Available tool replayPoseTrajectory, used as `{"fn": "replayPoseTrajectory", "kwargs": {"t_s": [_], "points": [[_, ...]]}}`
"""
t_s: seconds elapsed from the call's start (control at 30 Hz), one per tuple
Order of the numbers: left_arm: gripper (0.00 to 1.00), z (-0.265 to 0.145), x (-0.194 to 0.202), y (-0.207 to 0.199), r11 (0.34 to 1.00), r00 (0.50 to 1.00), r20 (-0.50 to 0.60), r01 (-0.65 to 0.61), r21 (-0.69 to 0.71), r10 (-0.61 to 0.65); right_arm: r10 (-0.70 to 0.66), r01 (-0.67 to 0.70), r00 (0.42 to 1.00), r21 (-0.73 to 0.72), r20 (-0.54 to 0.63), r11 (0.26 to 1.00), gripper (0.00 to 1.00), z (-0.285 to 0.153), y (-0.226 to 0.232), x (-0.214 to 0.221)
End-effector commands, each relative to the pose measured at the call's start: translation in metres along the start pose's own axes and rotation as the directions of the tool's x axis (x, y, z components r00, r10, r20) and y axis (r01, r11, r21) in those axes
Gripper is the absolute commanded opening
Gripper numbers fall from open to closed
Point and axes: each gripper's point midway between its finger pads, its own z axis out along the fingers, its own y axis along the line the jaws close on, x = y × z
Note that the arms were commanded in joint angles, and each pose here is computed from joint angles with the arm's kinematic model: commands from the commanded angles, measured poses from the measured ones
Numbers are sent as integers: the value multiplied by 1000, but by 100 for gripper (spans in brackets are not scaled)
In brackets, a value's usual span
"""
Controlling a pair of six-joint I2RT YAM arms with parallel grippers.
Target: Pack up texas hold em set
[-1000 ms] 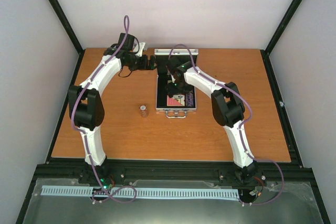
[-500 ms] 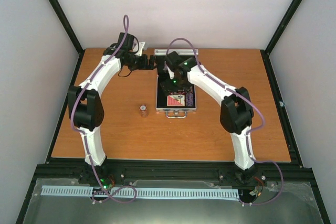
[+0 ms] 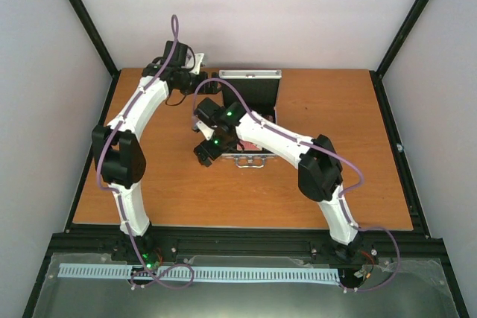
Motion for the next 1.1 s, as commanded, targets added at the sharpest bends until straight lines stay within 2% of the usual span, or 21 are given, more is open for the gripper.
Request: {"fn": "replayPoseTrajectory", "kwargs": {"t_s": [0.0, 0.43, 0.5, 0.63, 0.8, 0.97, 1.07], "points": [[100, -27, -16, -12, 999, 997, 61, -40, 5, 40, -23, 23, 1000, -25, -1, 999, 97, 11, 3, -14], [100, -26, -16, -10, 999, 997, 58, -41, 2, 41, -23, 21, 999, -43, -42, 999, 93, 65, 0, -24], [100, -24, -15, -10, 999, 998, 55, -39, 4, 39, -25, 24, 1000, -30, -12, 999, 91, 63, -1, -34], [100, -22, -14, -9, 999, 998, 52, -38, 7, 38, -18, 18, 1000, -11, -23, 1000, 77, 72, -6, -33], [100, -20, -12, -9, 999, 998, 45, -33, 12, 32, -9, 9, 999, 0, -36, 1000, 52, 81, -10, -30], [100, -20, -10, -9, 999, 999, 42, -28, 14, 28, -12, 13, 999, 23, -46, 1000, 50, 82, -14, -27], [100, -22, -11, -9, 999, 998, 48, -31, 14, 30, -17, 19, 998, 39, -56, 999, 38, 82, -17, -25]]}}
